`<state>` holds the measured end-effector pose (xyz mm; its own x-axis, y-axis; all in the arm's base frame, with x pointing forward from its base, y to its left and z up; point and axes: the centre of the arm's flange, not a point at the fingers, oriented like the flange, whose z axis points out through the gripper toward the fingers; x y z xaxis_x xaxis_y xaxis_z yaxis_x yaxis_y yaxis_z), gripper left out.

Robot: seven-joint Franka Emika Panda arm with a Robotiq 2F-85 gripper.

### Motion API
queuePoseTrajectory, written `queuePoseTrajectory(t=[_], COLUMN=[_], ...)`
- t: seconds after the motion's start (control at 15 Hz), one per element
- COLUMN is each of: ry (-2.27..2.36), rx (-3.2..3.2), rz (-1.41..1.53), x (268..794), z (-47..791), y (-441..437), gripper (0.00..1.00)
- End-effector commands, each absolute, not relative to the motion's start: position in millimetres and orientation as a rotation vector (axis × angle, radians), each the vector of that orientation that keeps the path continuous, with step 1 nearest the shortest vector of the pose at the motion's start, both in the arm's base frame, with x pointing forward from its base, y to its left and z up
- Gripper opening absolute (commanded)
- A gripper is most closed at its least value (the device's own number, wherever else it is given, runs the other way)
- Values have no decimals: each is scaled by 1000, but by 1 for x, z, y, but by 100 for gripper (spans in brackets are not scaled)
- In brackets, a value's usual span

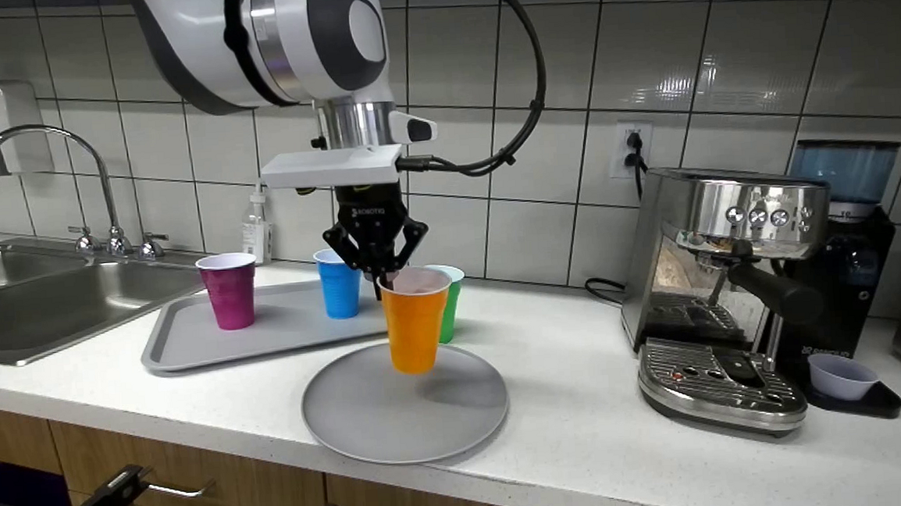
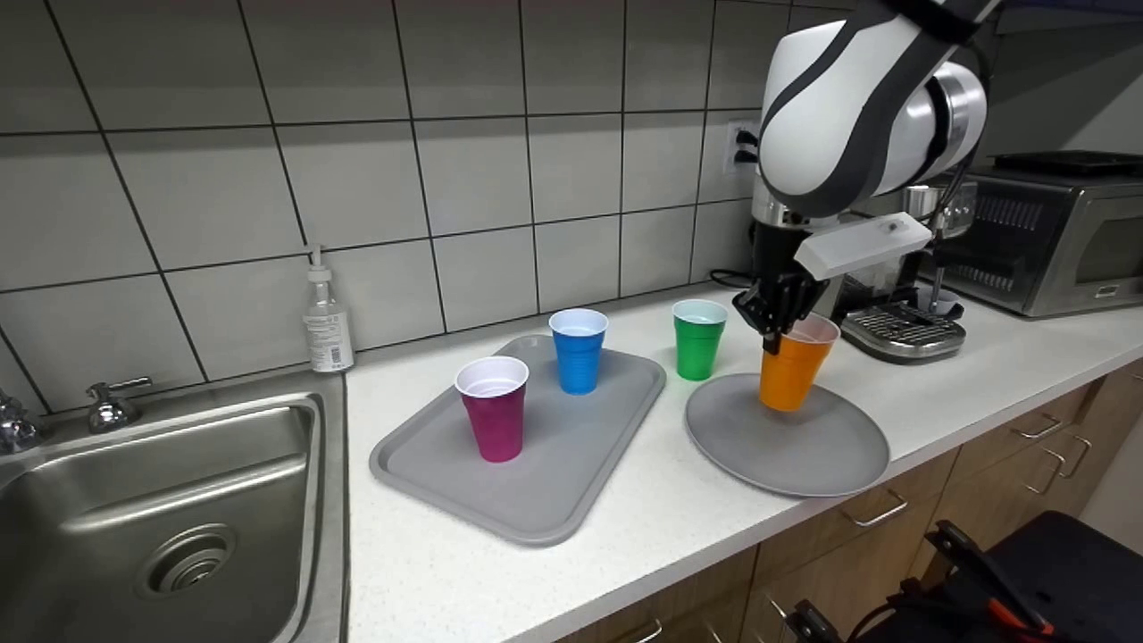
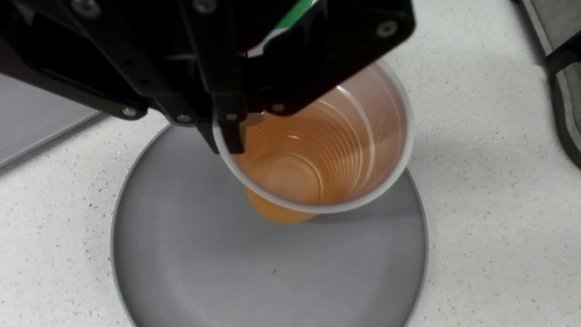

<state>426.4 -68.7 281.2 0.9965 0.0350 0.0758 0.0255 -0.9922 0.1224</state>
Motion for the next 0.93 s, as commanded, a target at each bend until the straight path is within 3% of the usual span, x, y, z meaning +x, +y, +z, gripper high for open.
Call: queuePoseTrajectory(t=[0.0, 0.87], ry=[36, -33], rx=[2995, 2961], rz=[179, 426], x=[427, 475], z=[308, 357], y=[-69, -69], gripper=[1, 1])
